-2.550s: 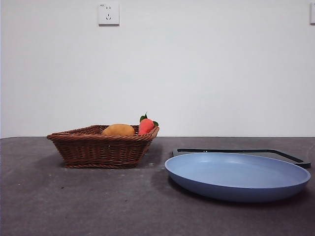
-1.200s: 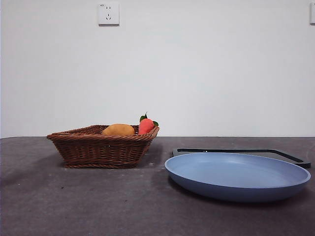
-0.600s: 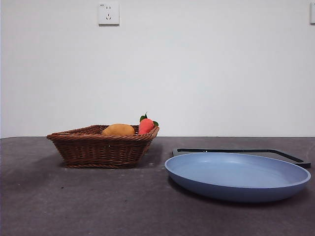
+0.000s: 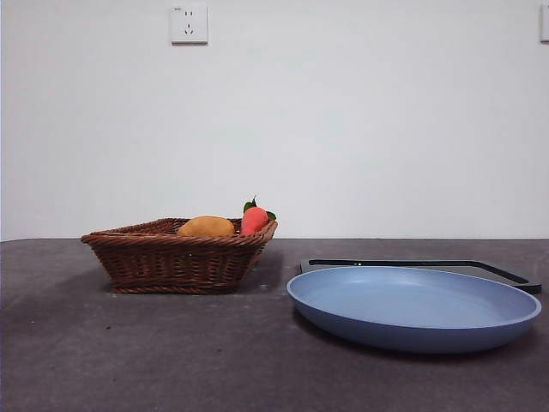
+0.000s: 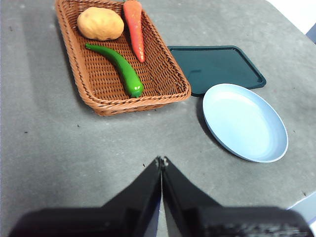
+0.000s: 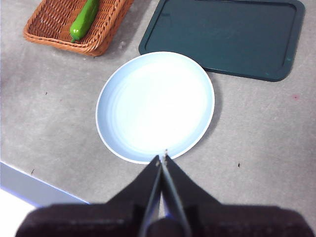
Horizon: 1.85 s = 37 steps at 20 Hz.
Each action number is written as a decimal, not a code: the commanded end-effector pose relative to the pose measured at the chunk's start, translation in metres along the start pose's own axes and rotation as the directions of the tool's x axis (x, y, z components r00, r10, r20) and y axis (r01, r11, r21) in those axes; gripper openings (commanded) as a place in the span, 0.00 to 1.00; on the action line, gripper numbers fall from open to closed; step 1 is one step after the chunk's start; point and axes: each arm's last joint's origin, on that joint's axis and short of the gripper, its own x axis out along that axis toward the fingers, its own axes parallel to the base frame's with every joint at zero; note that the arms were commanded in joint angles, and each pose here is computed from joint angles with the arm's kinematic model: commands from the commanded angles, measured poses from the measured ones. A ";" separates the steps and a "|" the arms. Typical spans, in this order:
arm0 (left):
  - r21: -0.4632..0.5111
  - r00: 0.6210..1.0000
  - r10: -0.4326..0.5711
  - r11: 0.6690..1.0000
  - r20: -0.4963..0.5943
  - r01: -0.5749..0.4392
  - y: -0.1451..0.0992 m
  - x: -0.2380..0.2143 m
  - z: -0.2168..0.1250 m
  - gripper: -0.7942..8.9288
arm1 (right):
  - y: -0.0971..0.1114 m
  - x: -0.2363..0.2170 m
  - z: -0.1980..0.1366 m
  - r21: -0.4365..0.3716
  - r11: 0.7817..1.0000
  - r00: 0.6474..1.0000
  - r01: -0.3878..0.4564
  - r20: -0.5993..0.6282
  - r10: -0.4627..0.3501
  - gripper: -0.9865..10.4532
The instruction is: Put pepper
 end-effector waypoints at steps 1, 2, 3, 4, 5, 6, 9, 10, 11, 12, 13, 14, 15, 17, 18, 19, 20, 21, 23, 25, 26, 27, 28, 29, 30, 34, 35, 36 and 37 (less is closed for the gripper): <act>0.035 1.000 -0.002 0.999 0.031 0.001 -0.001 -0.002 0.005 0.24 | 0.001 -0.003 0.004 -0.018 1.000 1.000 -0.001 0.017 0.001 0.20; 0.038 0.999 -0.002 0.999 0.038 0.001 -0.002 -0.002 0.006 0.37 | 0.001 -0.002 0.004 -0.012 1.000 1.000 0.000 0.016 0.000 0.27; 0.032 0.999 -0.004 0.999 0.045 0.002 -0.002 -0.002 0.006 0.47 | 0.001 -0.002 0.004 -0.001 1.000 1.000 0.000 0.016 0.000 0.35; 0.025 0.999 -0.004 1.000 0.047 0.003 -0.002 -0.002 0.007 0.49 | 0.001 -0.002 0.004 0.009 1.000 1.000 0.000 0.017 0.000 0.37; 0.022 0.999 -0.004 1.000 0.047 0.003 -0.002 -0.002 0.007 0.49 | 0.000 -0.001 0.005 0.013 1.000 1.000 -0.001 0.012 0.001 0.37; 0.022 0.999 -0.004 1.000 0.047 0.003 -0.002 -0.002 0.007 0.49 | -0.001 0.001 0.006 0.016 1.000 1.000 -0.001 0.005 0.001 0.37; 0.023 0.999 -0.005 1.000 0.048 0.003 -0.002 -0.002 0.007 0.49 | -0.006 0.014 0.013 0.039 0.999 0.999 -0.003 -0.033 0.004 0.37; 0.023 0.999 -0.005 1.000 0.048 0.004 -0.002 -0.002 0.007 0.49 | -0.008 0.019 0.016 0.052 0.999 0.999 -0.003 -0.047 0.006 0.37; 0.023 0.999 -0.005 1.000 0.048 0.004 -0.002 -0.002 0.007 0.49 | -0.011 0.027 0.020 0.067 0.998 0.998 -0.004 -0.067 0.008 0.37; 0.023 0.999 -0.005 1.000 0.048 0.004 -0.002 -0.002 0.007 0.49 | -0.015 0.035 0.024 0.075 0.997 0.997 -0.003 -0.082 0.009 0.37; 0.023 0.999 -0.005 1.000 0.048 0.004 -0.002 -0.002 0.007 0.49 | -0.019 0.045 0.028 0.088 0.996 0.994 -0.003 -0.107 0.012 0.37; 0.023 0.999 -0.005 1.000 0.048 0.004 -0.002 -0.002 0.007 0.49 | -0.022 0.054 0.031 0.101 0.995 0.992 -0.002 -0.128 0.015 0.37; 0.023 0.999 -0.005 1.000 0.048 0.004 -0.002 -0.002 0.007 0.49 | -0.027 0.066 0.035 0.111 0.994 0.988 -0.001 -0.154 0.018 0.37; 0.023 0.999 -0.005 1.000 0.048 0.004 -0.002 -0.002 0.007 0.49 | -0.036 0.089 0.040 0.133 0.991 0.979 0.003 -0.200 0.024 0.37; 0.023 0.999 -0.005 1.000 0.048 0.004 -0.002 -0.002 0.007 0.49 | -0.040 0.100 0.042 0.144 0.990 0.975 0.006 -0.220 0.027 0.37; 0.023 0.999 -0.005 1.000 0.048 0.004 -0.002 -0.002 0.007 0.49 | -0.045 0.112 0.043 0.154 0.988 0.969 0.008 -0.245 0.030 0.37; 0.023 0.999 -0.005 1.000 0.048 0.004 -0.002 -0.002 0.007 0.49 | -0.049 0.122 0.043 0.161 0.987 0.963 0.010 -0.266 0.034 0.37; 0.023 0.999 -0.005 1.000 0.048 0.004 -0.002 -0.002 0.007 0.49 | -0.054 0.134 0.043 0.170 0.985 0.957 0.013 -0.288 0.037 0.37; 0.022 0.999 -0.005 1.000 0.048 0.004 -0.002 -0.002 0.007 0.49 | -0.061 0.154 0.041 0.184 0.983 0.945 0.018 -0.324 0.044 0.37; 0.023 0.999 -0.005 1.000 0.048 0.004 -0.002 -0.002 0.007 0.49 | -0.067 0.171 0.039 0.192 0.981 0.934 0.020 -0.353 0.050 0.37; 0.023 0.999 -0.005 1.000 0.048 0.003 -0.002 -0.002 0.007 0.49 | -0.069 0.179 0.037 0.195 0.981 0.929 0.020 -0.367 0.054 0.37; 0.023 0.999 -0.005 1.000 0.048 0.003 -0.002 -0.002 0.007 0.49 | -0.071 0.186 0.036 0.199 0.980 0.923 0.021 -0.380 0.057 0.37; 0.023 0.999 -0.005 1.000 0.048 0.003 -0.002 -0.002 0.007 0.49 | -0.074 0.192 0.034 0.204 0.979 0.918 0.023 -0.392 0.060 0.37; 0.023 0.999 -0.005 1.000 0.048 0.003 -0.002 -0.002 0.007 0.49 | -0.075 0.198 0.032 0.207 0.978 0.913 0.023 -0.403 0.064 0.35; 0.023 0.999 -0.004 1.000 0.048 0.003 -0.002 -0.002 0.007 0.49 | -0.076 0.204 0.030 0.206 0.978 0.908 0.022 -0.414 0.067 0.34; 0.022 0.999 -0.005 1.000 0.048 0.003 -0.002 -0.002 0.007 0.49 | -0.079 0.221 0.024 0.210 0.977 0.892 0.020 -0.446 0.077 0.32; 0.022 0.999 -0.005 1.000 0.048 0.003 -0.002 -0.002 0.007 0.49 | -0.080 0.224 0.022 0.210 0.977 0.889 0.020 -0.452 0.079 0.32; 0.022 0.999 -0.005 1.000 0.048 0.003 -0.002 -0.002 0.007 0.49 | -0.080 0.226 0.021 0.212 0.977 0.886 0.020 -0.456 0.081 0.30; 0.022 0.999 -0.005 1.000 0.048 0.003 -0.002 -0.002 0.007 0.49 | -0.081 0.228 0.021 0.213 0.977 0.885 0.021 -0.459 0.081 0.27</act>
